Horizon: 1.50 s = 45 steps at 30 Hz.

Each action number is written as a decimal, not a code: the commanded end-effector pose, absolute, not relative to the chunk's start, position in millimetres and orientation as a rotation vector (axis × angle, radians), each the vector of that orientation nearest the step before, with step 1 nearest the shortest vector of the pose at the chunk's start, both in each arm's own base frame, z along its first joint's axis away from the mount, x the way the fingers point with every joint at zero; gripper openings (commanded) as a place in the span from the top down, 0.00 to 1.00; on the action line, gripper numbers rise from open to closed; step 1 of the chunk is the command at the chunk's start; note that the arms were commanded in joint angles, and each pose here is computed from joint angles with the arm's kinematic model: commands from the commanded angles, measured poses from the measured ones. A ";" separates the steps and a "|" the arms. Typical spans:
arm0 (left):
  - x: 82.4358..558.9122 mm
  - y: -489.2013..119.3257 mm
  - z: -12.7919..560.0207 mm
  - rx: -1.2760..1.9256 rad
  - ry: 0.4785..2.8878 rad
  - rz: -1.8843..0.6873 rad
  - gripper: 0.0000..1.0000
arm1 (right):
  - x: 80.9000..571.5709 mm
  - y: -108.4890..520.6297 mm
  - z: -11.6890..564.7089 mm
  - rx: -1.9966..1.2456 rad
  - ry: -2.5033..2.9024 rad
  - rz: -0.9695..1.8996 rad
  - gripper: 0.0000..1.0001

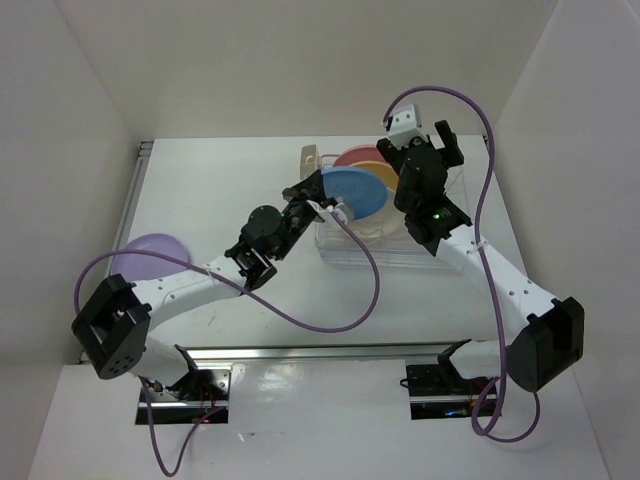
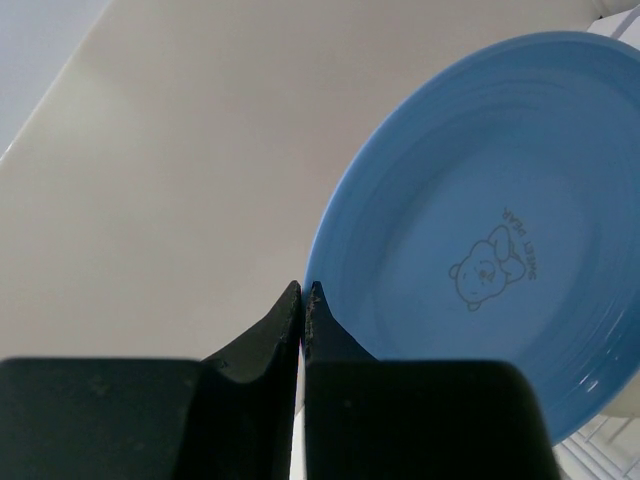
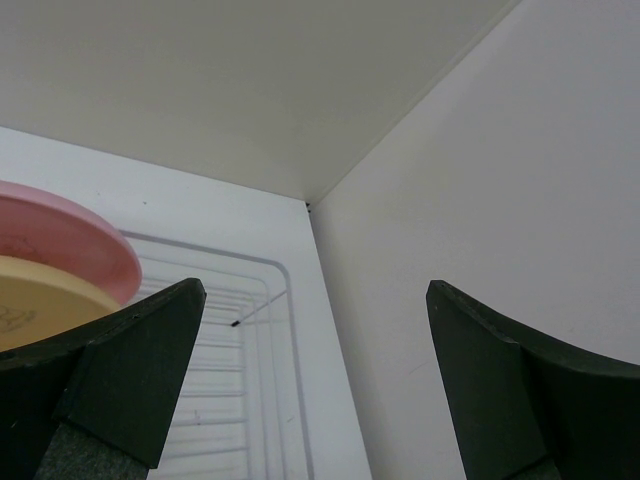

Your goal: Load the plates into the dish rack

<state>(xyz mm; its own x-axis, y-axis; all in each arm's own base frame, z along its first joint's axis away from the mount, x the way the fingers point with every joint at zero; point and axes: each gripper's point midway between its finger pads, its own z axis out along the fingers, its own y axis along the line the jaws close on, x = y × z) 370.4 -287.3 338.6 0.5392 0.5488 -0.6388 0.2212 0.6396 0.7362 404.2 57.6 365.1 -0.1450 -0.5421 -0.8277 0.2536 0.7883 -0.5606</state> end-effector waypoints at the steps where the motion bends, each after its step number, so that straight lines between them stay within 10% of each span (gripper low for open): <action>1: 366.0 -292.4 364.7 0.777 0.948 0.184 1.00 | 391.1 44.7 418.5 -0.132 1.461 -0.691 0.00; 45: 385.2 -363.0 315.3 0.863 0.856 0.255 1.00 | 385.3 40.8 404.9 -0.132 1.477 -0.697 0.00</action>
